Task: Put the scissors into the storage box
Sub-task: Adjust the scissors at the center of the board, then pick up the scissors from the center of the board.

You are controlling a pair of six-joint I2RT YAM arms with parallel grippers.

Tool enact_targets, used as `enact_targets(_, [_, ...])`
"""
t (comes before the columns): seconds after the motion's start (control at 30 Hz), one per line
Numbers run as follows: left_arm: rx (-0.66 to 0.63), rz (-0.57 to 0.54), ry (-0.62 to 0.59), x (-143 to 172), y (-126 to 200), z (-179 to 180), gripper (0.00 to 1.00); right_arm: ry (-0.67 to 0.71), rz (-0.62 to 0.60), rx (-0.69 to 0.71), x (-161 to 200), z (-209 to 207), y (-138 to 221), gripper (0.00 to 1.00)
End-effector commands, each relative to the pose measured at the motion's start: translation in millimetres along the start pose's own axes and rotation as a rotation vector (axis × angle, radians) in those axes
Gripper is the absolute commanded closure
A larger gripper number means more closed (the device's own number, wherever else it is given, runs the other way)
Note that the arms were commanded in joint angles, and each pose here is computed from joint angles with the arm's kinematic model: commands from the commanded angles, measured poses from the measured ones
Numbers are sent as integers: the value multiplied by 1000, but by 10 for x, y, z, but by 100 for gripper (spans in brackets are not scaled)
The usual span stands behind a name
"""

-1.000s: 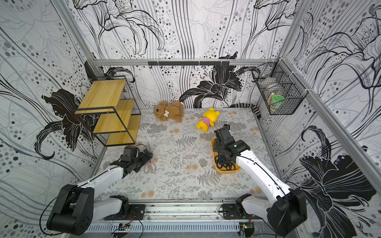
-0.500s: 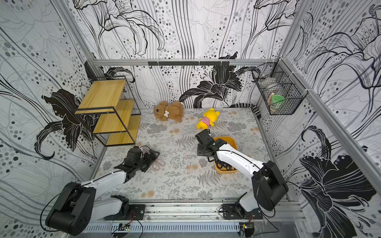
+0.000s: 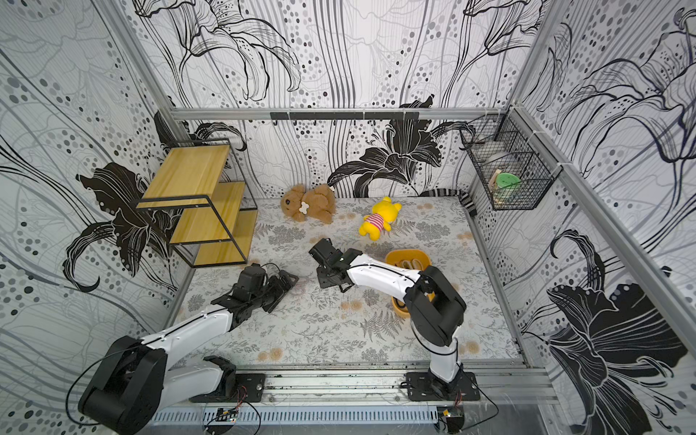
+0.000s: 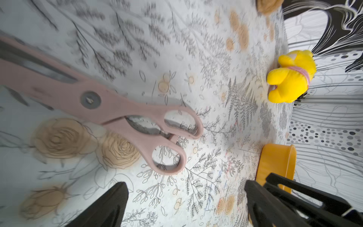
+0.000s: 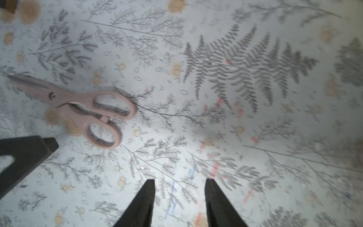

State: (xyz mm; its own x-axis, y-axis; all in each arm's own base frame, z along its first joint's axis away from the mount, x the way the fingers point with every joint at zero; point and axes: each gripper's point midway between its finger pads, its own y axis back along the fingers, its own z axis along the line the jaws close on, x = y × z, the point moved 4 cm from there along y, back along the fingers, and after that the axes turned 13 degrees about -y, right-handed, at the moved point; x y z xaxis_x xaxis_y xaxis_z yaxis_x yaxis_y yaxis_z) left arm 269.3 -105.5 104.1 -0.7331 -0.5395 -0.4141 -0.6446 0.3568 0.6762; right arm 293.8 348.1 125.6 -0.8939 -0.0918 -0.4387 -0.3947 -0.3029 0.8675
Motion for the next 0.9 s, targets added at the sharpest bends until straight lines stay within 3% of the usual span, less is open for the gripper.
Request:
enact_targets(0.0, [-124,-61,-4,-186,165,249,3,149,42,-42,56,287,-89,54])
enact_targets(0.3, [-148,-93,109,-526,252,569,3,404,78,-110,165,857,-413,56])
enact_targets(0.87, [-135,-105,162,-563,259,669,3,542,125,-140,367,995,-740,65])
